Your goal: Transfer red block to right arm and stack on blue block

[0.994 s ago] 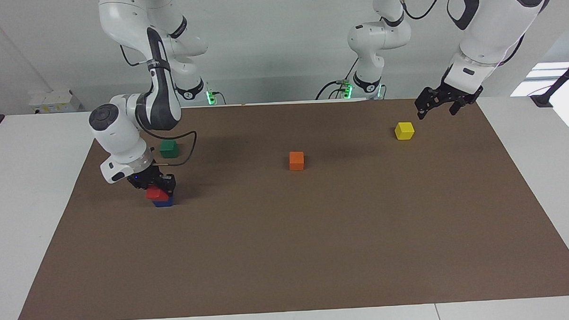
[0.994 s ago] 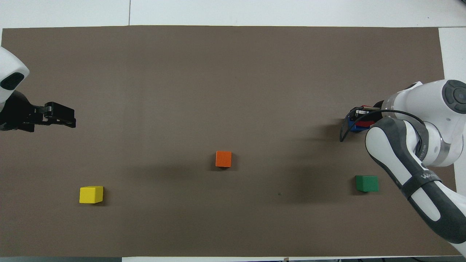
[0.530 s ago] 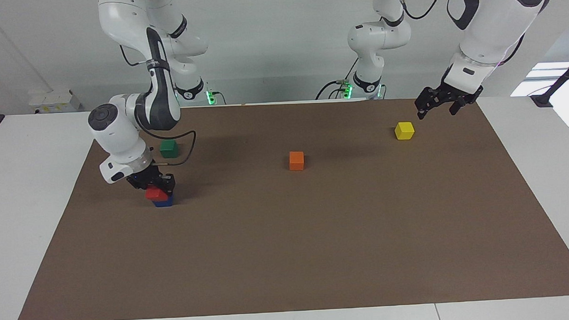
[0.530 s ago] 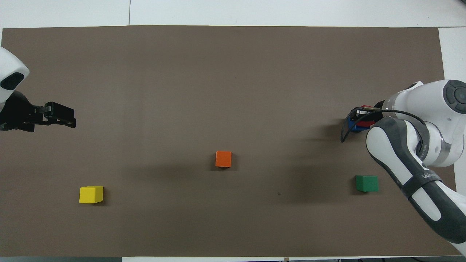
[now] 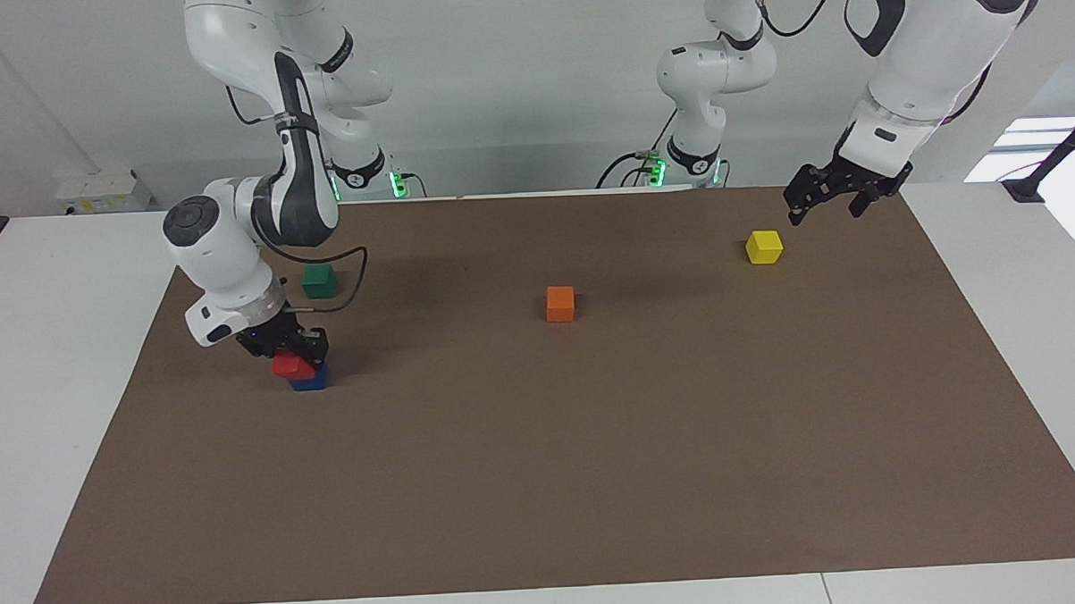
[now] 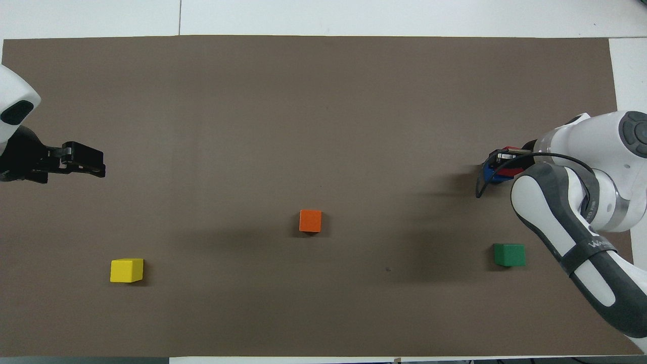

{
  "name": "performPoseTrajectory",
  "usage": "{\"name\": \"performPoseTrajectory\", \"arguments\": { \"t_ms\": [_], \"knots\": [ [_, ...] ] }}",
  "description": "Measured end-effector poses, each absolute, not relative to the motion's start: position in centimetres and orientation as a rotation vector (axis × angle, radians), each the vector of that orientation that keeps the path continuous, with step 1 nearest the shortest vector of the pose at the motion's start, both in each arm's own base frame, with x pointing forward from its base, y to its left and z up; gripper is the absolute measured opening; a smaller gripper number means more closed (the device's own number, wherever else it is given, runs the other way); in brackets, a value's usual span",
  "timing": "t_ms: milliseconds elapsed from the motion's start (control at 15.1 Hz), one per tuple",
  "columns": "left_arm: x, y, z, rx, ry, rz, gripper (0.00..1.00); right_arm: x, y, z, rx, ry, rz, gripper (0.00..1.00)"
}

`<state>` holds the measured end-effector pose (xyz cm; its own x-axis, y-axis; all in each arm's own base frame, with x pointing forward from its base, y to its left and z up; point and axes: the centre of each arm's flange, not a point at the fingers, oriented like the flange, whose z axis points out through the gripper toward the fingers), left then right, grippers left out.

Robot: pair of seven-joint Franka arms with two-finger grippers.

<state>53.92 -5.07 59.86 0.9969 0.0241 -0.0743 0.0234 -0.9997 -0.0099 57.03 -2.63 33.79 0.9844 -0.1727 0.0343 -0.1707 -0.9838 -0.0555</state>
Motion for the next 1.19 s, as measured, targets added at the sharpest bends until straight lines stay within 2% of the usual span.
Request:
{"name": "performPoseTrajectory", "arguments": {
  "t_ms": [464, 597, 663, 862, 928, 1193],
  "knots": [
    [53.9, -5.1, 59.9, -3.13, -0.037, 0.117, 1.0, 57.0, -2.8, 33.8, -3.077, 0.269, -0.06, 0.57],
    [53.9, -5.1, 59.9, -3.13, -0.037, 0.117, 1.0, 56.7, -2.8, 33.3, -3.078, 0.27, -0.042, 0.6],
    [53.9, -5.1, 59.9, -3.13, -0.037, 0.117, 1.0, 56.6, -2.8, 33.2, -3.078, 0.271, -0.038, 0.65],
    [53.9, -5.1, 59.9, -3.13, -0.037, 0.117, 1.0, 56.3, -2.8, 32.7, -3.078, 0.271, -0.022, 0.94],
    [53.9, -5.1, 59.9, -3.13, -0.037, 0.117, 1.0, 56.3, -2.8, 32.7, -3.078, 0.271, -0.02, 1.0],
    [53.9, -5.1, 59.9, -3.13, -0.037, 0.117, 1.0, 56.2, -2.6, 32.6, -3.079, 0.266, -0.018, 1.0]
  ]
}}
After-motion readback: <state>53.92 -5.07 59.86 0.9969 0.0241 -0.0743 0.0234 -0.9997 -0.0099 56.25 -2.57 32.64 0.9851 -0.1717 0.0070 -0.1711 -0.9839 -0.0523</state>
